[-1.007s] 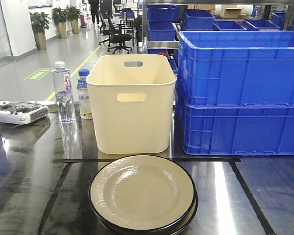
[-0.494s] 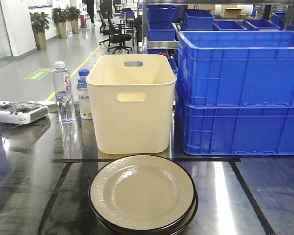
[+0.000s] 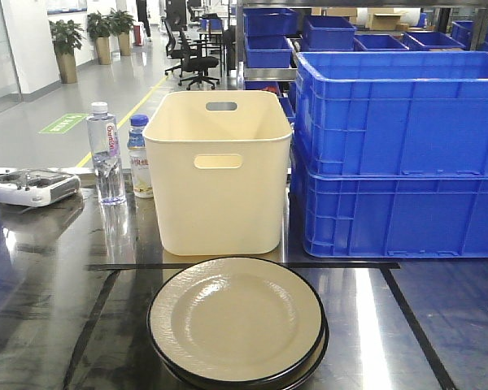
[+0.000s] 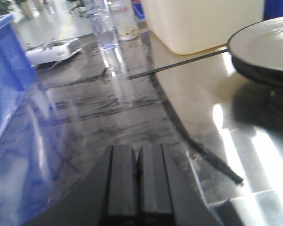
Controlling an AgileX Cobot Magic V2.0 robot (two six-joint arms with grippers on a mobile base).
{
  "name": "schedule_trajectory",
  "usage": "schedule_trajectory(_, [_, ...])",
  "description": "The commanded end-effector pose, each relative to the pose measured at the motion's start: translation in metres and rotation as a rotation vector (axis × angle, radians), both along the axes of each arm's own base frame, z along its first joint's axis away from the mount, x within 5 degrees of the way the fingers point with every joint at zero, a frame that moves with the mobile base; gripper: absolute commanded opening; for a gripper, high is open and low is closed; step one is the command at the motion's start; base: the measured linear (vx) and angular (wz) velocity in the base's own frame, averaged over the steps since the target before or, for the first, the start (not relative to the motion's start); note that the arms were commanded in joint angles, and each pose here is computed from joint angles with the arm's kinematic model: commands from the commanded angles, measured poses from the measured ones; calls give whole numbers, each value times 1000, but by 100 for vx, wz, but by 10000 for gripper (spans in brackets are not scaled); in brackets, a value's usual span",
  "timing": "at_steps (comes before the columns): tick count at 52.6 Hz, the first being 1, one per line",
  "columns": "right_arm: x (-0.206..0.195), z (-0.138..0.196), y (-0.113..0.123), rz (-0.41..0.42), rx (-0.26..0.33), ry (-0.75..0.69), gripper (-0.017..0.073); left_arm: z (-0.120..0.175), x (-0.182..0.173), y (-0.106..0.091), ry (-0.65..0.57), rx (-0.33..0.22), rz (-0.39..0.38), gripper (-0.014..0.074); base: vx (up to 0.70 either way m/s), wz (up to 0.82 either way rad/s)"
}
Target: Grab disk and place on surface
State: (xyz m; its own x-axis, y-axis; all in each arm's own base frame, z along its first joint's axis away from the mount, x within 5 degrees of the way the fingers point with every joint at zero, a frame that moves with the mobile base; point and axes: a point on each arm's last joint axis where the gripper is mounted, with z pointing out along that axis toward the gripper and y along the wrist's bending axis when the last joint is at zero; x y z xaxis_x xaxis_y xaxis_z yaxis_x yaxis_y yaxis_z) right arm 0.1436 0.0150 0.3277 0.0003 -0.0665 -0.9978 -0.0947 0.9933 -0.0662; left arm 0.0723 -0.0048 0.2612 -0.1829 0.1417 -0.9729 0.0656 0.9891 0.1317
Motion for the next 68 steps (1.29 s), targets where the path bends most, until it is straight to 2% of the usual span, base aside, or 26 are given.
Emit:
schedule_trajectory(1, [-2, 18, -3, -25, 5, -108, -9, -6, -8, 5, -143, -32, 69, -1, 0, 0])
schedule_trajectory(9, [-2, 18, -3, -25, 5, -108, -9, -50, -17, 8, -202, -87, 102, -1, 0, 0])
schedule_trajectory(13, [-2, 18, -3, -25, 5, -108, -9, -63, -16, 8, -270, -121, 107, -1, 0, 0])
schedule_trajectory(14, [-2, 18, -3, -24, 5, -106, -9, -64, -16, 8, -248, -121, 107, -1, 0, 0])
schedule_trajectory(68, [-2, 18, -2, -23, 3, -104, -9, -63, -16, 8, -236, -130, 108, -1, 0, 0])
